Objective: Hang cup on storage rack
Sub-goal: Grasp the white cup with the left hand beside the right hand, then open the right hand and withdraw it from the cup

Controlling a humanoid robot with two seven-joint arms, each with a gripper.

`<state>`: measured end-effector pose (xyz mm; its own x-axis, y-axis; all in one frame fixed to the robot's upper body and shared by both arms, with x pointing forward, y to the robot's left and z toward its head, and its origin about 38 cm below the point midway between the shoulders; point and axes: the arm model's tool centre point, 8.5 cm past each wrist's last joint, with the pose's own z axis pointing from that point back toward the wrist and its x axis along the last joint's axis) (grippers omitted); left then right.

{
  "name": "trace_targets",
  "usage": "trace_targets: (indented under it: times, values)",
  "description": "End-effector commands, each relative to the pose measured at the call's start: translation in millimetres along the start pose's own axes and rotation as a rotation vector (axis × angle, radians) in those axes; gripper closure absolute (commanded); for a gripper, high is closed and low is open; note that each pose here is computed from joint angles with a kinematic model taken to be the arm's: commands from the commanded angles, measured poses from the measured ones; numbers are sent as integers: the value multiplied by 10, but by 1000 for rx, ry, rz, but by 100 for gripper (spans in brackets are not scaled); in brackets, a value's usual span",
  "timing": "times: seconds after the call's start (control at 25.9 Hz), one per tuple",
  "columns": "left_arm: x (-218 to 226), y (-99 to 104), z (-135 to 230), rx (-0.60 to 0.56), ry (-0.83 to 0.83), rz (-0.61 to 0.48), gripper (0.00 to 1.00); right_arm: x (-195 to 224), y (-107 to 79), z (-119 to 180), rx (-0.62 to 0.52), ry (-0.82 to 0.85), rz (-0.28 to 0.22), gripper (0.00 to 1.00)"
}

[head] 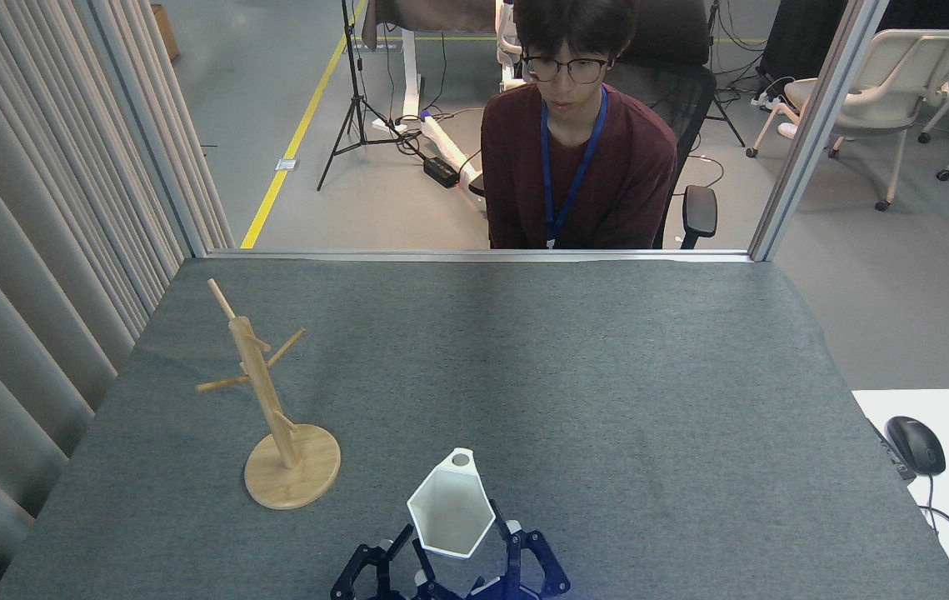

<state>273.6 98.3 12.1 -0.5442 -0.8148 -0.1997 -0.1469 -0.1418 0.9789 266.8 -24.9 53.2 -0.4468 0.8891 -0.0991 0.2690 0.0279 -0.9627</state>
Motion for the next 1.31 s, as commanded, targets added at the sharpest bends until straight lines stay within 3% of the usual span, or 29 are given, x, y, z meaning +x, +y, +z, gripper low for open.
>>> trace_targets:
  times: [0.0, 0.85, 1.0, 1.16, 1.24, 1.27]
  values:
    - [-24, 16, -25, 7, 1, 2, 1, 18, 8, 42, -4, -2, -1, 37]
    - [-53, 130, -106, 48, -16, 16, 1, 276, -17, 102, -6, -48, 4, 37]
    - [-58, 138, -111, 51, -15, 14, 21, 285, 8, 117, 2, -50, 3, 37]
    - [-56, 138, -111, 51, -17, 15, 55, 284, 5, 112, 0, -51, 3, 35]
    - [-62, 143, -120, 55, -17, 13, 64, 284, 5, 112, 0, -51, 1, 28]
    - [-65, 146, -124, 56, -17, 13, 64, 283, 4, 112, -1, -50, 0, 18]
